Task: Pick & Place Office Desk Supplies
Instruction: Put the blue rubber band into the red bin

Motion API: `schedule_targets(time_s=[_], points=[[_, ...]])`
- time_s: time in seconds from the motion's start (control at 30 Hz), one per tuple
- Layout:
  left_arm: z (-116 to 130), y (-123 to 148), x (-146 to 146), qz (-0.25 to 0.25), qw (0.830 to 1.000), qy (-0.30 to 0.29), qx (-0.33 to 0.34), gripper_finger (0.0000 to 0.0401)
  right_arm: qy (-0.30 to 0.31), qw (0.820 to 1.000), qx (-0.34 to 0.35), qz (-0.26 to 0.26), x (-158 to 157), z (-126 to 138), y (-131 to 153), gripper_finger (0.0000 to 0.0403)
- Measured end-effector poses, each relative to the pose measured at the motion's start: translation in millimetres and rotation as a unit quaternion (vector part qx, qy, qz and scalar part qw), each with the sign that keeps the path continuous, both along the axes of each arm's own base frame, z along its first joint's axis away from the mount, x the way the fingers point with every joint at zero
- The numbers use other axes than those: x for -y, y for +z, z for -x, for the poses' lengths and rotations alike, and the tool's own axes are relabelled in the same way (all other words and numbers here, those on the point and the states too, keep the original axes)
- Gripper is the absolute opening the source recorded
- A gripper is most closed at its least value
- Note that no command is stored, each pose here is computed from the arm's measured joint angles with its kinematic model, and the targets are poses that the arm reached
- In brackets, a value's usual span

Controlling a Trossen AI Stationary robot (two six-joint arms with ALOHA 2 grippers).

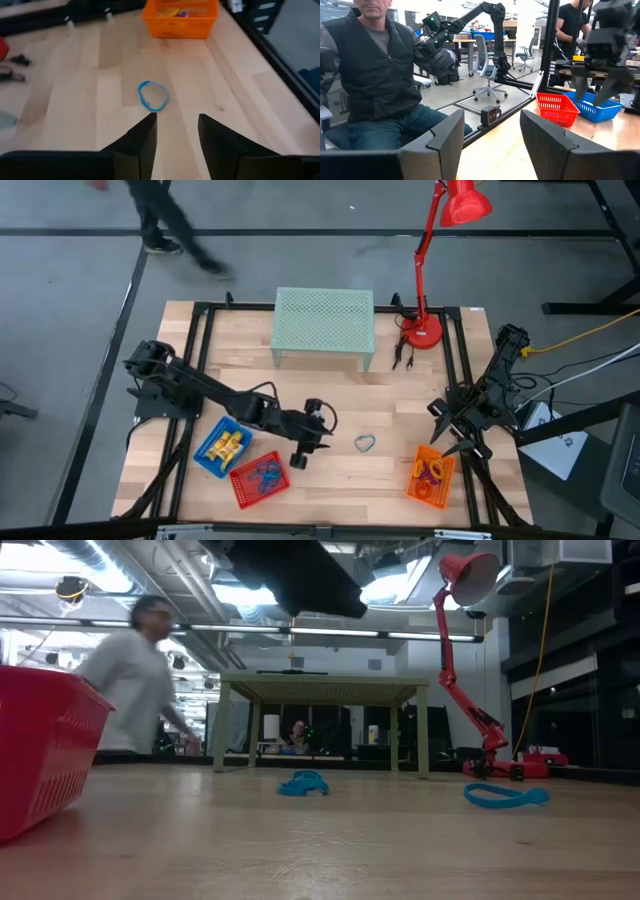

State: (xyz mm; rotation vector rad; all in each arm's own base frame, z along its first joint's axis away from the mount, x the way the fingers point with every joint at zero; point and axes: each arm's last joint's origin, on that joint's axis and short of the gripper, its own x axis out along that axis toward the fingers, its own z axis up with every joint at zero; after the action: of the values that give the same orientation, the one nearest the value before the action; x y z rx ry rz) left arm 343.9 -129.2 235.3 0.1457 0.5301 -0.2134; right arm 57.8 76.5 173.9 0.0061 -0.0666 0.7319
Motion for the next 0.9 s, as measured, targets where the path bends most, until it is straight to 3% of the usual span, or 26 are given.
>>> schedule_targets(time_s=[0.17,0.47,0.73,0.9], points=[[0,2,4,-0.010,0.999,-0.038,0.015,0.0139,0.000,1.000,0.000,0.000,0,0,0,0.0194],[0,3,5,-0.008,0.999,-0.041,0.016,0.0139,-0.002,1.000,0.002,0.002,0,0,0,0.0194],[0,3,4,-0.004,0.999,-0.039,0.016,0.0139,-0.116,0.992,0.034,-0.025,6,-3,9,0.0194],[0,3,4,-0.007,0.999,-0.040,0.016,0.0139,-0.202,0.974,0.054,-0.091,14,-4,22,0.0194]])
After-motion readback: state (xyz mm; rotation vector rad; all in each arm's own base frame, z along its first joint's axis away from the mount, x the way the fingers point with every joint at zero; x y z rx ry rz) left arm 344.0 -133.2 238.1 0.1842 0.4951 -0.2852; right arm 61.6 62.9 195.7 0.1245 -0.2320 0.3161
